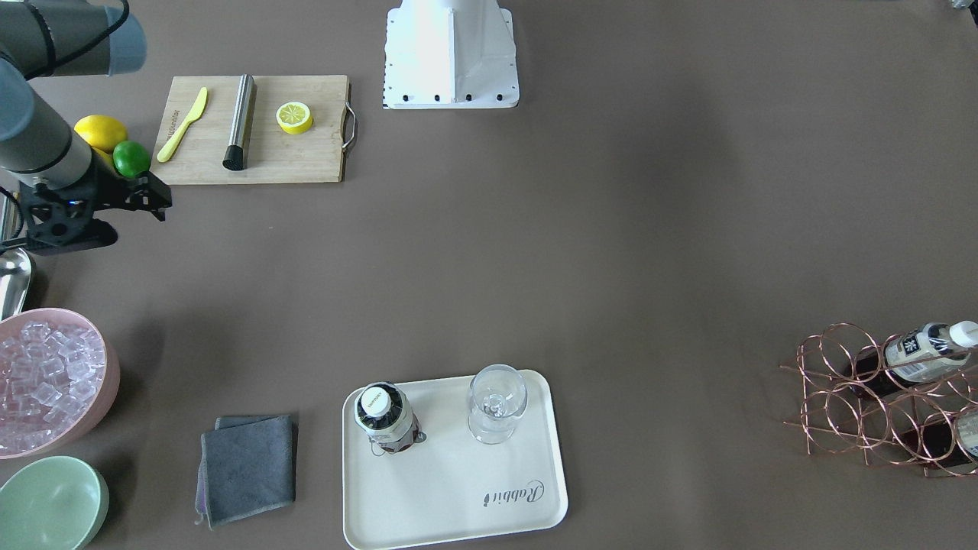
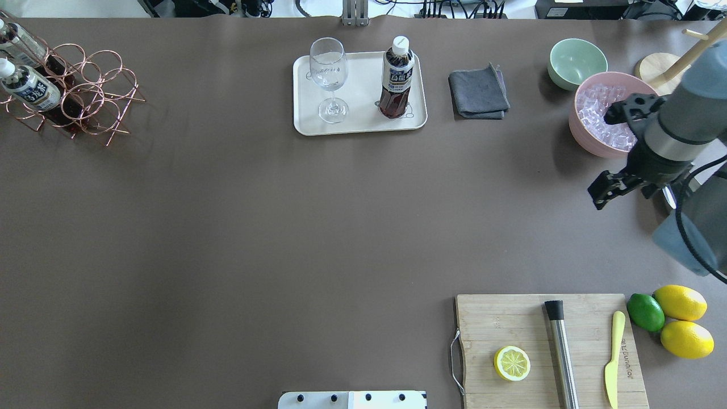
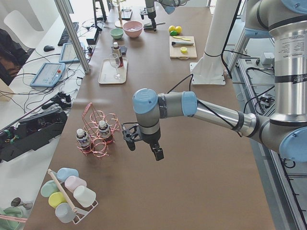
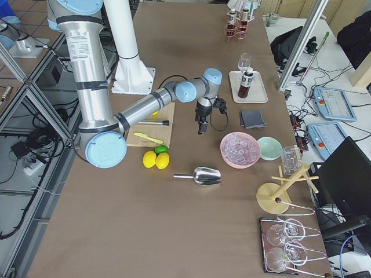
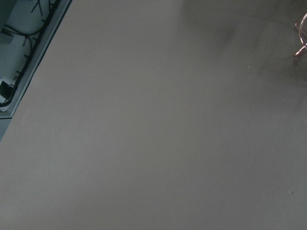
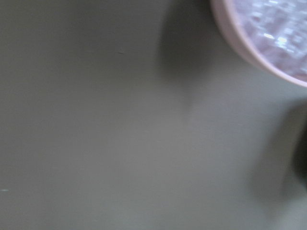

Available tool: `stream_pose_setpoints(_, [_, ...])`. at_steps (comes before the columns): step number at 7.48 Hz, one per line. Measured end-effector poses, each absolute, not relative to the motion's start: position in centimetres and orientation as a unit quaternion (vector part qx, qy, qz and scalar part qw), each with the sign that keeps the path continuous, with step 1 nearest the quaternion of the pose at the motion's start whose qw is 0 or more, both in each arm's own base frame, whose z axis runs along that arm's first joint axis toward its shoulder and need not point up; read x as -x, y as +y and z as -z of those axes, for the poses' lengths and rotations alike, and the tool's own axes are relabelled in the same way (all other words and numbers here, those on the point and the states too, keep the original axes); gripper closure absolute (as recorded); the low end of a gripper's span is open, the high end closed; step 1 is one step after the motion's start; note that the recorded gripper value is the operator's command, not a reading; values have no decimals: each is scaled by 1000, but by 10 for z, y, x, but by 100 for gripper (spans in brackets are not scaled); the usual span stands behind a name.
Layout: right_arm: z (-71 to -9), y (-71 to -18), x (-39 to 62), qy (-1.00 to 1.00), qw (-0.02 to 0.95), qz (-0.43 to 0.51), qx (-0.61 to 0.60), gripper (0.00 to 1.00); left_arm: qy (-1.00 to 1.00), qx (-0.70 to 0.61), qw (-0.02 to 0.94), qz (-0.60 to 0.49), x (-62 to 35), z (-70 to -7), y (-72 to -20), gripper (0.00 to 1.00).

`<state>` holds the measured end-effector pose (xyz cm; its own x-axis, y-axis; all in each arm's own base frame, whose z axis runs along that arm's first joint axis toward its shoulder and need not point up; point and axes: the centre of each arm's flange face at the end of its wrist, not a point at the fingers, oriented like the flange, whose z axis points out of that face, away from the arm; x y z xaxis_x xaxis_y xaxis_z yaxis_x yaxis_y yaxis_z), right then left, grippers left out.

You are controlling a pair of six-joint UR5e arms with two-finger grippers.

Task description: Take tea from basket to plate

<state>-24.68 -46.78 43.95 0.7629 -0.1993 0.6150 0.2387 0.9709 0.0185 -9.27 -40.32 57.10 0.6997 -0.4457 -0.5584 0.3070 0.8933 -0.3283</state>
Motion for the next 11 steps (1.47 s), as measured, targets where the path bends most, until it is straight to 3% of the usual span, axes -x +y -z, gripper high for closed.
stream_pose_setpoints(2, [-522,-468,144,-298,950,56,70,0,374,74,906,185,84,-594,-384,1])
stream_pose_setpoints(5, [-650,-457,3,-312,943,3,114,0,392,62,904,159,68,-591,-402,1])
stream_pose_setpoints(11, [-692,-466,-31,-341,936,-35,75,0,367,59,923,103,28,-582,-428,1])
